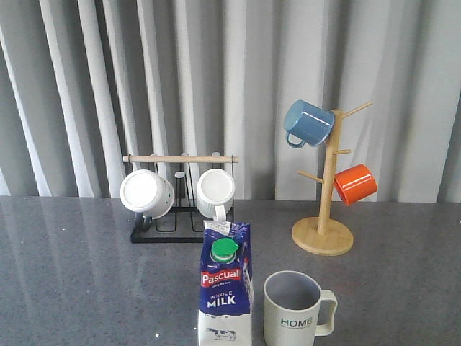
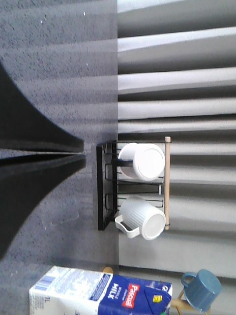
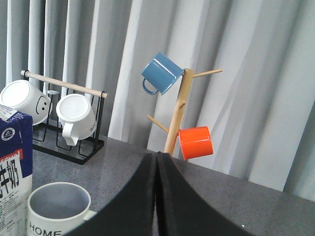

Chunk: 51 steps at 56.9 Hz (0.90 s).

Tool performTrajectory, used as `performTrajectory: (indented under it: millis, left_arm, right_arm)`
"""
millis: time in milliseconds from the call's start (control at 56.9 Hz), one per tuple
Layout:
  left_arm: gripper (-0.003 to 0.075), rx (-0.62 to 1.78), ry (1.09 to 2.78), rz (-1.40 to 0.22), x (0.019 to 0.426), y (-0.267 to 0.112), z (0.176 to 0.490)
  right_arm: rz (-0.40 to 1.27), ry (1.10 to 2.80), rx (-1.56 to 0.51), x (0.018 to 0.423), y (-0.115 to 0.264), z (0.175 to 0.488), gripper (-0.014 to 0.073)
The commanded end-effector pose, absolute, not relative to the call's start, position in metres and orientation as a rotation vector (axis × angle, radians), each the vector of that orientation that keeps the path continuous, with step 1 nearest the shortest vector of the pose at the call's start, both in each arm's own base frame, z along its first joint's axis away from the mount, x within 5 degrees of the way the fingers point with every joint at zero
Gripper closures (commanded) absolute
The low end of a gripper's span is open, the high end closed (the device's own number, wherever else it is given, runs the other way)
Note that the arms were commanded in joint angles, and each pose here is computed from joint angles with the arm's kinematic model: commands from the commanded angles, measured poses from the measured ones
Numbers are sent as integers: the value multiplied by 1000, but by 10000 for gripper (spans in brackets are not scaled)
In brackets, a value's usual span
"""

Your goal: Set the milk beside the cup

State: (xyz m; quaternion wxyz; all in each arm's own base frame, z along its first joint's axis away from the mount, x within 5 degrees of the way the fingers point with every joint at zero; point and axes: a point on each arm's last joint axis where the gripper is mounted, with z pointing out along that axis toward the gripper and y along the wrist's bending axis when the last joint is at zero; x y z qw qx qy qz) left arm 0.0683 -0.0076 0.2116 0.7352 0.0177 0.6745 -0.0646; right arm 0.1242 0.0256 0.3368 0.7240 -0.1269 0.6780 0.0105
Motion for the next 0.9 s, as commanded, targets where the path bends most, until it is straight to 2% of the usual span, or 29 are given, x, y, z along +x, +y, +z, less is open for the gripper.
performTrajectory:
  millis: [0, 879]
  left_arm:
    - [727, 21, 1425, -118, 64, -5, 221]
    - [727, 18, 1482, -90, 54, -4, 212]
  right_arm:
    - [-2, 1401, -248, 123, 23, 354, 599]
    - [-2, 1402, -249, 123, 23, 354, 599]
